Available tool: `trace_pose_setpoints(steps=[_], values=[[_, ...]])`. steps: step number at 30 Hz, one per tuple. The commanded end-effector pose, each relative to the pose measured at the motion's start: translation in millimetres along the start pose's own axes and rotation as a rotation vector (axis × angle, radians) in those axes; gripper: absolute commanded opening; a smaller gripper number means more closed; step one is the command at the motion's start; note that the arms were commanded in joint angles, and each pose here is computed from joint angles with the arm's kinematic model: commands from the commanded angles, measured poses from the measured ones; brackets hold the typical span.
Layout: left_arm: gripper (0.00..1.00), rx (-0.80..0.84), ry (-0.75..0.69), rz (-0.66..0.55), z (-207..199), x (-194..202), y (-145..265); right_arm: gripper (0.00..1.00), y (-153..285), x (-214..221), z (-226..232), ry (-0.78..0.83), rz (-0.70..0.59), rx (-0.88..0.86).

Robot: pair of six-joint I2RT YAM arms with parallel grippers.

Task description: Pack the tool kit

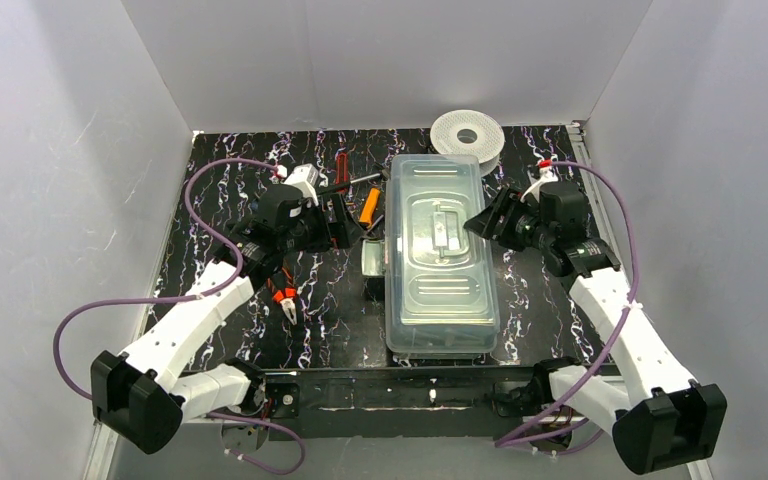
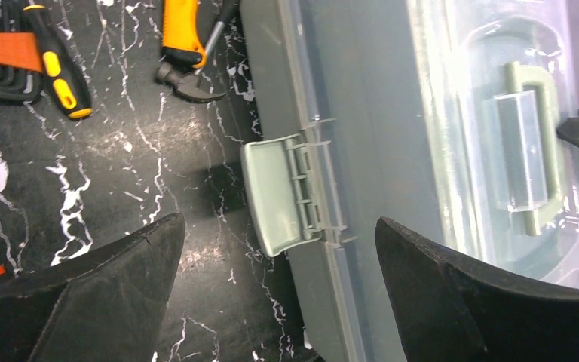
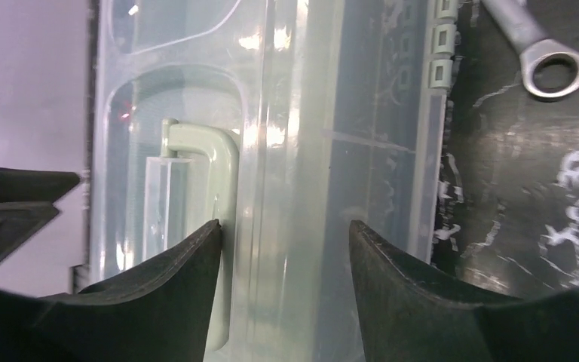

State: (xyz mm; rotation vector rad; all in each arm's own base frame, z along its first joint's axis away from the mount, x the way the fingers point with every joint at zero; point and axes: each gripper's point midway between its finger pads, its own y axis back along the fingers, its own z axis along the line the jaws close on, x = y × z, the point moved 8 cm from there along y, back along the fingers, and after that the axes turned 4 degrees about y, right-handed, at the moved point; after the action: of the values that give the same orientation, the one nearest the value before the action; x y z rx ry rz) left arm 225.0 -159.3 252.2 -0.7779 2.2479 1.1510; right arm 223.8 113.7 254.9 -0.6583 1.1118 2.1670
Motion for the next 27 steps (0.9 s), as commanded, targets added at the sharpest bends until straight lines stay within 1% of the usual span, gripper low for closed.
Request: trace_pose_setpoints(steps=[1,3,8,12,13,14,17,20,21,23,27], values=[[0.98,0.088,0.012,-0.003,-6,2,-5,0.44,-14,34,-12,-0.186,0.220,-0.155],[0.98,0.117,0.018,0.008,-8,4,-9,0.43,-15,36,-18,-0.238,0.237,-0.197],[0.98,0.155,0.008,0.048,-12,5,-16,0.43,-16,40,-20,-0.289,0.249,-0.274],[0.98,0.185,0.008,0.075,-16,5,-18,0.43,-12,34,-17,-0.279,0.229,-0.279],[0.98,0.194,0.013,0.078,-17,4,-18,0.44,-10,32,-16,-0.268,0.223,-0.272],[0.98,0.206,0.016,0.080,-19,4,-18,0.47,-8,29,-16,-0.252,0.217,-0.260],[0.98,0.255,0.024,0.077,-25,2,-19,0.68,-1,23,-15,-0.192,0.201,-0.223],[0.98,0.384,0.004,0.087,-39,-3,-19,0.80,10,14,-12,-0.136,0.154,-0.176],[0.98,0.428,-0.007,0.097,-44,-3,-18,0.82,14,11,-11,-0.120,0.138,-0.158],[0.98,0.467,-0.033,0.110,-52,-4,-17,0.83,22,4,-9,-0.090,0.109,-0.136],[0.98,0.429,-0.089,0.098,-59,-12,-11,0.84,32,-4,-5,-0.063,0.075,-0.108]])
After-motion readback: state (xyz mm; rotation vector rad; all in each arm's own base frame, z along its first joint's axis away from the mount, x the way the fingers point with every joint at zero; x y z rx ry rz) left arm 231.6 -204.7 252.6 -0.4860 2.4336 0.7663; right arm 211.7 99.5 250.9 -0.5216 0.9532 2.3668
